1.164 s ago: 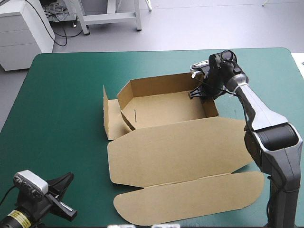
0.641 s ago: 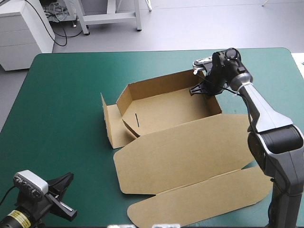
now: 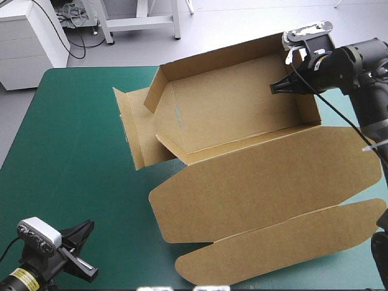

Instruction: Fold the box

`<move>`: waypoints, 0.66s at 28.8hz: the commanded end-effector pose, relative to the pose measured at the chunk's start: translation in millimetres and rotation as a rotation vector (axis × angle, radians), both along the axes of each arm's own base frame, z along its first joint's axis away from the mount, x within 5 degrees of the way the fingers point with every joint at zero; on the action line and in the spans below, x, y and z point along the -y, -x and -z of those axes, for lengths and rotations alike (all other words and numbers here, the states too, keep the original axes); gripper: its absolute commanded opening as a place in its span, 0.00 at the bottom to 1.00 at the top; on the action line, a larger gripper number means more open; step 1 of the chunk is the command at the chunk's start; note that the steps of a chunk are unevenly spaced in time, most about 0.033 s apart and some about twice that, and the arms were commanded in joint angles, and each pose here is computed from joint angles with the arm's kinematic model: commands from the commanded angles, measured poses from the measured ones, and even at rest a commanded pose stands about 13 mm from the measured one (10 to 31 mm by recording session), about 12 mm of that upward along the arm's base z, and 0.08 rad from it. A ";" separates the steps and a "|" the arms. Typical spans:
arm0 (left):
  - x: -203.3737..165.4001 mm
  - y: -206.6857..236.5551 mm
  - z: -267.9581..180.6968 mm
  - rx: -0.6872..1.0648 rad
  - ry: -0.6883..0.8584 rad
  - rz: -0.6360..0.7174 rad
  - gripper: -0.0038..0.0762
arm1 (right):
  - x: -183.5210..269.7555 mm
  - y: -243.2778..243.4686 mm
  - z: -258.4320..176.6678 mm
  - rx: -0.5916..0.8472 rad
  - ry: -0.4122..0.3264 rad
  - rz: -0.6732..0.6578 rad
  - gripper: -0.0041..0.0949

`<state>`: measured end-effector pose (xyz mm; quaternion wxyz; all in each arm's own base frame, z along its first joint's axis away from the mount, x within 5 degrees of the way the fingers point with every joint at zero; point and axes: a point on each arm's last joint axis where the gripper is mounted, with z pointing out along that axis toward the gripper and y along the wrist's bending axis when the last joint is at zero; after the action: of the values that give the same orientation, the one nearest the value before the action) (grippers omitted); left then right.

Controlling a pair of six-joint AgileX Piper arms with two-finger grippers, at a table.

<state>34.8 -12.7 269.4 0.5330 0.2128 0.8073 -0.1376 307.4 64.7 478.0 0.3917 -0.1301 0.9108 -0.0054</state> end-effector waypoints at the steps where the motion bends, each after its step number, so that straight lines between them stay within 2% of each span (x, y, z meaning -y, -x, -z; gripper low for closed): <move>1: 1.9 -1.9 -11.8 0.063 0.041 0.005 0.17 | 8.4 29.9 -30.9 0.101 -0.029 0.012 0.02; 6: 2.0 -1.8 -11.8 0.060 0.046 0.005 0.58 | 10.2 37.1 -36.3 0.120 -0.031 0.013 0.02; 7: 2.0 -1.8 -11.8 0.060 0.046 0.005 0.60 | 10.2 37.1 -36.3 0.120 -0.031 0.013 0.02; 15: 3.5 -1.0 -11.9 0.050 0.065 0.016 0.57 | 10.1 37.0 -35.9 0.119 -0.028 0.010 0.02; 19: 1.2 -4.4 -12.5 0.066 0.042 -0.018 0.51 | 10.1 37.0 -35.9 0.119 -0.028 0.010 0.02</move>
<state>34.7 -12.8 269.4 0.5322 0.2105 0.8080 -0.1401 288.9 59.9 494.0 0.4157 -0.1273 0.9005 -0.0056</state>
